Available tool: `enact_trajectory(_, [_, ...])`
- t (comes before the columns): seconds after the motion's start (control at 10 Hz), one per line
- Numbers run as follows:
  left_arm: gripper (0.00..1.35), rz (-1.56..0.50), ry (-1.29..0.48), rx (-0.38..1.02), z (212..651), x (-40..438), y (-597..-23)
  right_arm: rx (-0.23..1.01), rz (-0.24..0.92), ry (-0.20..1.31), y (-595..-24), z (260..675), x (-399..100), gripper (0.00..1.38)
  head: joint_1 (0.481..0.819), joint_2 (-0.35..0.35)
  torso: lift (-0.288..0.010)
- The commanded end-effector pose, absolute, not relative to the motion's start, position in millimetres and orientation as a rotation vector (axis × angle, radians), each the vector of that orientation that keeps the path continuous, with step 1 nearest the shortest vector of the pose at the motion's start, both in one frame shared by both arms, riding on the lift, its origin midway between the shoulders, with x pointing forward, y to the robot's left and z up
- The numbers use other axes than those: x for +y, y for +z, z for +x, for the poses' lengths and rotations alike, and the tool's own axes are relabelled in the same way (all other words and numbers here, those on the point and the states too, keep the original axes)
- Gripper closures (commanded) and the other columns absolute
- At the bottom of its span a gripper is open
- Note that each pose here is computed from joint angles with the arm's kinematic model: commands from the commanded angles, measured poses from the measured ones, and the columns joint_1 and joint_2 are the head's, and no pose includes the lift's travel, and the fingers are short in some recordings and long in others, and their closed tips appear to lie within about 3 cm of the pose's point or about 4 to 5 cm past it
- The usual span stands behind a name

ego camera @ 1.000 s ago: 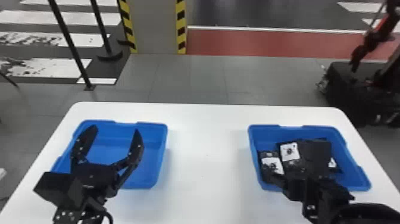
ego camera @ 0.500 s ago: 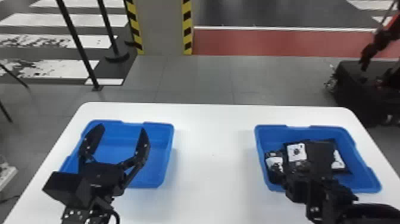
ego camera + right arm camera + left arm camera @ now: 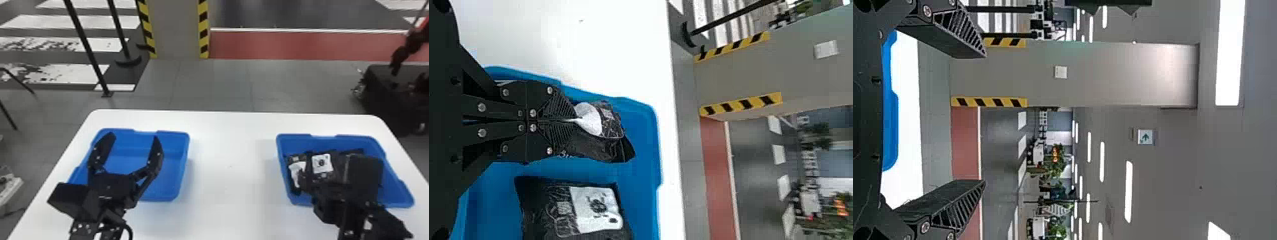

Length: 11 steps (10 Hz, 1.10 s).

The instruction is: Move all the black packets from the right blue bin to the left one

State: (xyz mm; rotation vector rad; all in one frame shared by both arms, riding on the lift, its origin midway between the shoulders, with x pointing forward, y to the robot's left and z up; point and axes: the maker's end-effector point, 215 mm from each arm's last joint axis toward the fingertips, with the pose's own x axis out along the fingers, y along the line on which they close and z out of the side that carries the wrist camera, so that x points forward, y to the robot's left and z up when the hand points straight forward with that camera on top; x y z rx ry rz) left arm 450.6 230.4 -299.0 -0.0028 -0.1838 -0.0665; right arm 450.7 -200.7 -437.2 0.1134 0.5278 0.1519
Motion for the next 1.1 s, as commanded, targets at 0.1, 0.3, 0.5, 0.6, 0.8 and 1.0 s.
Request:
enact_trajectory(0.1, [0.13,-0.113,-0.070,-0.176,452,224,-301,0.337,0.048,0.099,-345,429,-222,1.14,0.695,0.026,-0.110])
enact_trajectory(0.3, [0.13,-0.210,-0.090,-0.151,455,213,-308,0.168,0.103,0.225,-305,455,-198,1.14,0.695,0.005,-0.110])
enact_trajectory(0.5, [0.13,-0.290,-0.150,-0.048,461,189,-334,0.061,0.072,0.473,-274,486,-153,1.13,0.695,0.044,-0.110])
enact_trajectory(0.6, [0.13,-0.368,-0.183,-0.014,462,176,-341,0.023,0.063,0.569,-256,491,-129,1.13,0.695,0.050,-0.110])
enact_trajectory(0.8, [0.13,-0.536,-0.274,0.005,473,154,-332,0.036,0.117,0.754,-258,494,-84,1.13,0.695,0.066,-0.110])
enact_trajectory(1.0, [0.13,-0.684,-0.292,-0.077,483,158,-299,0.107,0.196,0.873,-284,482,-54,1.13,0.695,0.091,-0.110])
